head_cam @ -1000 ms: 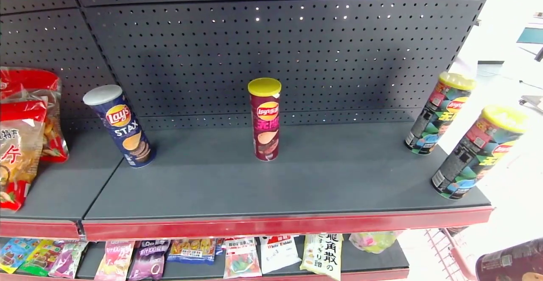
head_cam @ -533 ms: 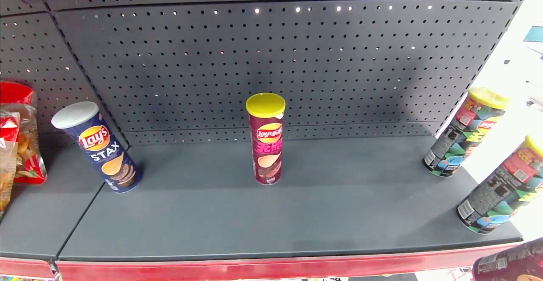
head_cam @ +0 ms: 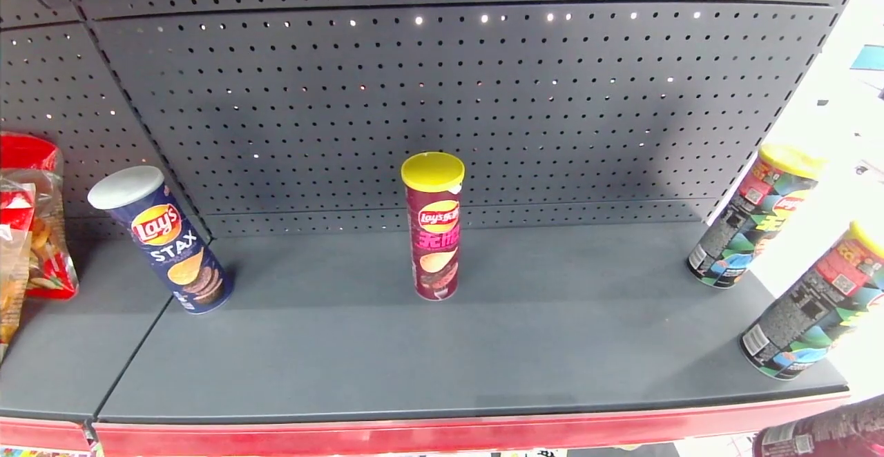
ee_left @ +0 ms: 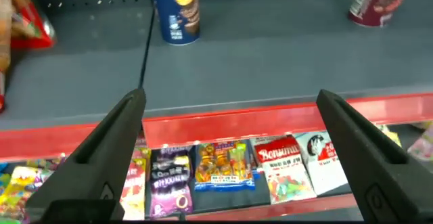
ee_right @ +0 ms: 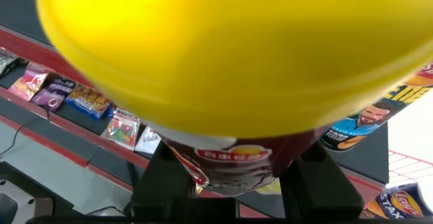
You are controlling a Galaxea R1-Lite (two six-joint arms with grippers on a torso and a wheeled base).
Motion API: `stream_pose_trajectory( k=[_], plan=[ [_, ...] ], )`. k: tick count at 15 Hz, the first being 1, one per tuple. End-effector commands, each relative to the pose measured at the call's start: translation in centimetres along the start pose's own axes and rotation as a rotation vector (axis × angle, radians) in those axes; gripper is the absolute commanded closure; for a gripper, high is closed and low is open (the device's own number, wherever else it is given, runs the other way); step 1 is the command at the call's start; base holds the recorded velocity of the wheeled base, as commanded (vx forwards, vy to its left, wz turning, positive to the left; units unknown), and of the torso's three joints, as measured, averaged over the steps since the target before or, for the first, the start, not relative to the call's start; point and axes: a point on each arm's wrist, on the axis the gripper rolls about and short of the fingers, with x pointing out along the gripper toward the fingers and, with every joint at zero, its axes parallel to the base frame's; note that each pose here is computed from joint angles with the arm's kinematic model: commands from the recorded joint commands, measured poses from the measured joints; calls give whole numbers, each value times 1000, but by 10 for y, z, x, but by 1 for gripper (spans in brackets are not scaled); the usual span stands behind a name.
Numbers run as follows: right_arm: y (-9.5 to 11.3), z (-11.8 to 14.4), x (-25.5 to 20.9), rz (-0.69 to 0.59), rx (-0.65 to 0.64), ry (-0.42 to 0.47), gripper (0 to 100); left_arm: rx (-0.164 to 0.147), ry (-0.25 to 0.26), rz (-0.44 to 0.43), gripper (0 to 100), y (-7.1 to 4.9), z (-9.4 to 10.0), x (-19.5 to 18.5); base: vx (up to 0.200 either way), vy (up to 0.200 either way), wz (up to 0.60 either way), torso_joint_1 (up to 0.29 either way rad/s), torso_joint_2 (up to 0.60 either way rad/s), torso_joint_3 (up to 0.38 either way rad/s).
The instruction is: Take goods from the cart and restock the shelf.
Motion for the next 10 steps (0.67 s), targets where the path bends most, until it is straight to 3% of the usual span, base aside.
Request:
stream_pose_trajectory(
  k=[1,2,3,4,6,8,10],
  plan=[
    [0,0,-1,6,-2,-6,100,-36,-91,-90,0,1,47,-4,0,0,0,0,0,0],
    [0,-1,0,8,0,1,100,-102,-93,-153,0,2,99,5,0,0,0,0,0,0],
    [0,-1,2,9,2,10,100,-112,-123,-198,0,3,138,11,0,0,0,0,0,0],
    [0,-3,2,10,2,18,100,-112,-110,-254,0,3,155,20,0,0,0,0,0,0],
    [0,-5,3,12,4,27,100,-105,-31,-456,0,-3,168,46,0,0,0,0,0,0],
    [0,-3,3,11,3,22,100,-67,48,-606,0,-12,166,83,0,0,0,0,0,0],
    [-1,-1,4,11,3,22,100,-24,108,-661,0,-18,161,117,0,0,0,0,0,0]
  ],
)
